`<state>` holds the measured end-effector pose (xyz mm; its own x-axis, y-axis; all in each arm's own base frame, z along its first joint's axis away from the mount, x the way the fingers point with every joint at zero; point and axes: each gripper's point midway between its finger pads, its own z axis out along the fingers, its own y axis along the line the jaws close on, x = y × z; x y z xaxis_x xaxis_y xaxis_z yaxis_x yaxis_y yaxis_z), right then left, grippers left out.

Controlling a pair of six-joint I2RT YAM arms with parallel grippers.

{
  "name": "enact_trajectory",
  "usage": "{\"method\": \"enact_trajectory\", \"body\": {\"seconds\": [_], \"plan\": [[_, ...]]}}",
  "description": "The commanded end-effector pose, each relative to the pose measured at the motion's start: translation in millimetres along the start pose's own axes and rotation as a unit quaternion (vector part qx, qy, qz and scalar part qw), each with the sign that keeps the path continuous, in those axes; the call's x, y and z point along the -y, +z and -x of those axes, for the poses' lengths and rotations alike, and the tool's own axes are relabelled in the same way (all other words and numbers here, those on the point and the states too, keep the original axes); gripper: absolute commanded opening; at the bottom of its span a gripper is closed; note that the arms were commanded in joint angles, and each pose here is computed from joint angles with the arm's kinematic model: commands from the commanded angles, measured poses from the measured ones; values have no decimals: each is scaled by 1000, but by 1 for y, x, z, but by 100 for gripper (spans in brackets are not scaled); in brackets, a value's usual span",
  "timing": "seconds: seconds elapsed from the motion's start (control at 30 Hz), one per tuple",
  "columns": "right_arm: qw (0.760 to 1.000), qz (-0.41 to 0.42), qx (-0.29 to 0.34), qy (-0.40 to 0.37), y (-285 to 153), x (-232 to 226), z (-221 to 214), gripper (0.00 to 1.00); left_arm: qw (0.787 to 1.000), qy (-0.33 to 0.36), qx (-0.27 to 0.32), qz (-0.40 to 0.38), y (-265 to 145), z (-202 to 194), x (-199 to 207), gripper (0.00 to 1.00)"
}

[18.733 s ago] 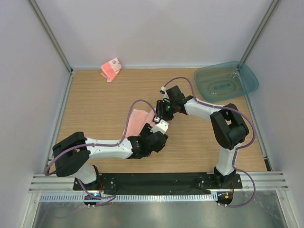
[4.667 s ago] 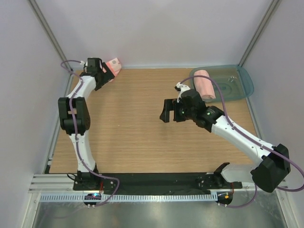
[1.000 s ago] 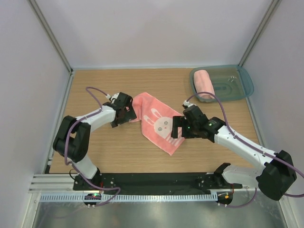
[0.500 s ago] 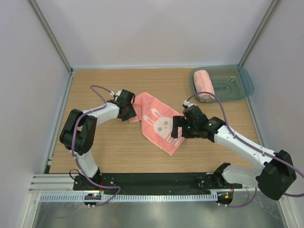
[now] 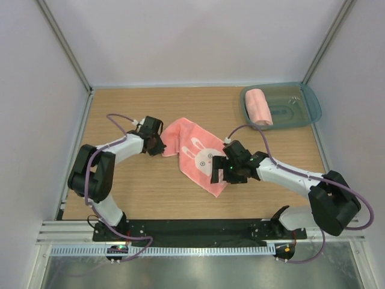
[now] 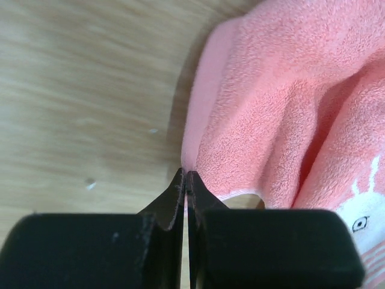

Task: Roll the towels
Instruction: Flatten the towel

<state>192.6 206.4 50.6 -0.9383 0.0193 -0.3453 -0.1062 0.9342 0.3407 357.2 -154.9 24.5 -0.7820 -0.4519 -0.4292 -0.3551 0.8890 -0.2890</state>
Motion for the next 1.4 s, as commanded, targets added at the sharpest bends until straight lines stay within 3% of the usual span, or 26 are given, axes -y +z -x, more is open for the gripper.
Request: {"method": "enact_trajectory", "body": {"seconds": [0.0, 0.23, 0.4, 0.53, 0.6, 0.67, 0.77, 0.9, 1.0, 1.07, 1.17, 1.2, 1.37], "plan": [[1000, 21, 4, 8, 14, -13, 6, 100, 999, -23, 30, -14, -33, 22, -16, 0], [999, -45, -11, -9, 39, 10, 6, 100, 997, -38, 61, 9, -82, 24, -70, 0], [993, -112, -3, -23, 50, 26, 29, 100, 996, -40, 71, 20, -108, 13, -93, 0], [989, -143, 23, 2, 40, 44, 66, 100, 997, -41, 63, 10, -129, 4, -95, 0], [992, -119, 49, 10, 20, 33, 91, 100, 997, -37, 70, 0, -142, 3, -95, 0], [994, -65, 90, -17, -12, 0, 116, 100, 997, -31, 66, 1, -154, 0, -98, 1], [979, 46, 199, -22, -114, -60, 155, 100, 997, -18, 73, -1, -176, 2, -99, 4], [919, 184, 348, 30, -280, -111, 184, 100, 997, -3, 79, -6, -192, 2, -100, 8], [870, 252, 413, 91, -374, -123, 188, 100, 998, 5, 60, -1, -197, -6, -103, 9], [847, 277, 438, 114, -414, -122, 184, 100, 998, 8, 60, 0, -199, -6, -104, 12], [826, 274, 465, 162, -447, -105, 180, 100, 998, 28, 59, 4, -203, -3, -105, 28], [822, 269, 471, 172, -451, -101, 179, 100, 998, 29, 56, 13, -204, -4, -108, 34], [820, 220, 494, 187, -462, -84, 186, 100, 997, 41, 71, 15, -203, 8, -104, 42]]}}
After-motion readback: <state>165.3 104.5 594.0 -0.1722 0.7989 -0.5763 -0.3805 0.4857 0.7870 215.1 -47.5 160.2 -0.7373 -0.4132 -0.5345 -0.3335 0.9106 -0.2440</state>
